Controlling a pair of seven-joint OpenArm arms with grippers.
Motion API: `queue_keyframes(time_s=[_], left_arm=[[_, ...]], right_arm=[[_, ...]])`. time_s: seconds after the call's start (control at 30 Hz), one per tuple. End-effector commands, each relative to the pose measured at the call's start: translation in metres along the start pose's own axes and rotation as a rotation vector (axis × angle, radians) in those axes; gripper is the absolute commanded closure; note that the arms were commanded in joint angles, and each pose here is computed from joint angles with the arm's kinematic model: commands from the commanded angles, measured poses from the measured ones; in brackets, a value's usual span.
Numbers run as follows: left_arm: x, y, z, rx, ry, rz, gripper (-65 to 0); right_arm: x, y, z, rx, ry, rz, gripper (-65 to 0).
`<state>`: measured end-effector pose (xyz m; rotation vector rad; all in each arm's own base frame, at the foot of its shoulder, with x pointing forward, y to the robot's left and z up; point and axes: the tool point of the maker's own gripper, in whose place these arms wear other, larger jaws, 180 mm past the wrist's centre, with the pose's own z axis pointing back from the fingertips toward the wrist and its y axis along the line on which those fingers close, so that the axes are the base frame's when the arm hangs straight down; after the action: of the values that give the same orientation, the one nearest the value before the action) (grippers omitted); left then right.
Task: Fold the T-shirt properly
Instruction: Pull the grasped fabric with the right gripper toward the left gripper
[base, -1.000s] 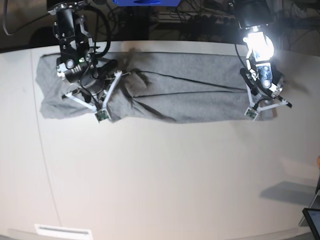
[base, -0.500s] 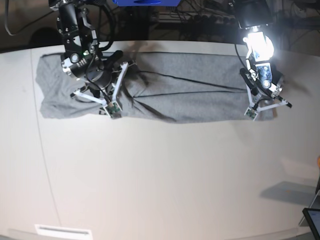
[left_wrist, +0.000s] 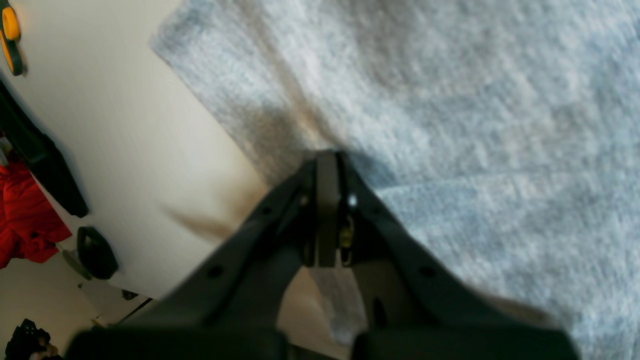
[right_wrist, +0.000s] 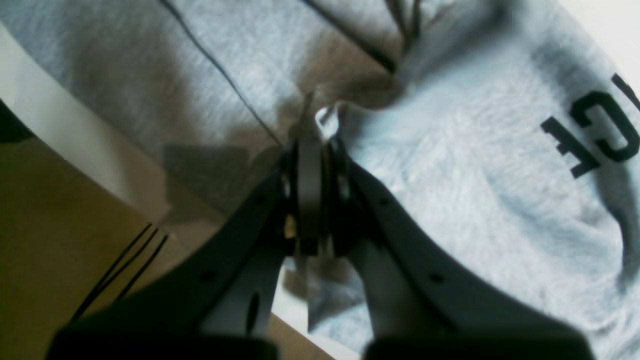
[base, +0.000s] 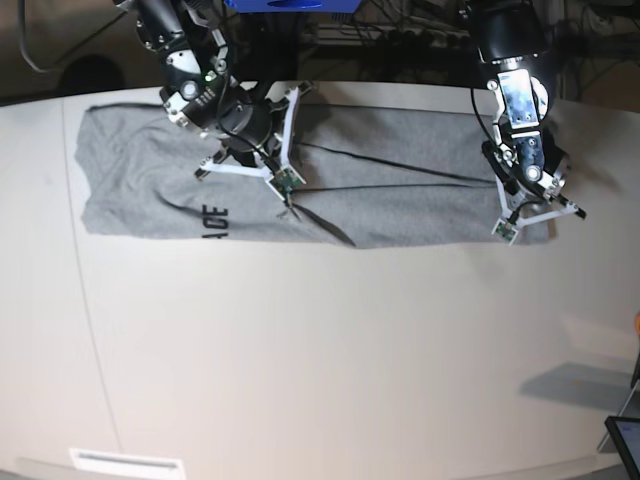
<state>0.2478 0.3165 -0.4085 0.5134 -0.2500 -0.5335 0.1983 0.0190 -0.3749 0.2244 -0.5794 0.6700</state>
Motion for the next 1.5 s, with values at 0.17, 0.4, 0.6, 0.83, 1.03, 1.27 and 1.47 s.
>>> queue_keyframes(time_s=[0.17, 0.4, 0.6, 0.83, 1.03, 1.27, 1.47], left_arm=[[-0.006, -0.008, -0.003, -0.029, 0.021, -0.013, 0.0], [-0.005, -0.007, -0.002, -0.027, 0.019, -0.013, 0.0], [-0.005, -0.006, -0.001, -0.023, 0.016, -0.011, 0.0], [-0.007, -0.006, -0.002, -0.022, 0.022, -0.012, 0.0], [-0.011, 0.000, -0.002, -0.014, 0.027, -0.017, 0.0], [-0.014, 0.006, -0.001, -0.002, 0.033, -0.019, 0.0], [-0.015, 0.008, -0.001, 0.003, 0.036, -0.022, 0.0]], right_arm=[[0.011, 0.011, 0.004, 0.026, -0.045, 0.051, -0.3], [0.014, 0.008, 0.003, 0.021, -0.043, 0.063, -0.3], [0.021, 0.034, 0.003, 0.082, -0.057, 0.167, -0.3], [0.021, 0.030, 0.002, 0.072, -0.042, 0.176, -1.0], [0.020, 0.023, 0.002, 0.051, -0.015, 0.173, -7.5], [0.029, -0.007, 0.003, -0.020, -0.038, 0.126, -23.9], [0.032, -0.064, 0.011, -0.148, -0.041, 0.045, -24.4]])
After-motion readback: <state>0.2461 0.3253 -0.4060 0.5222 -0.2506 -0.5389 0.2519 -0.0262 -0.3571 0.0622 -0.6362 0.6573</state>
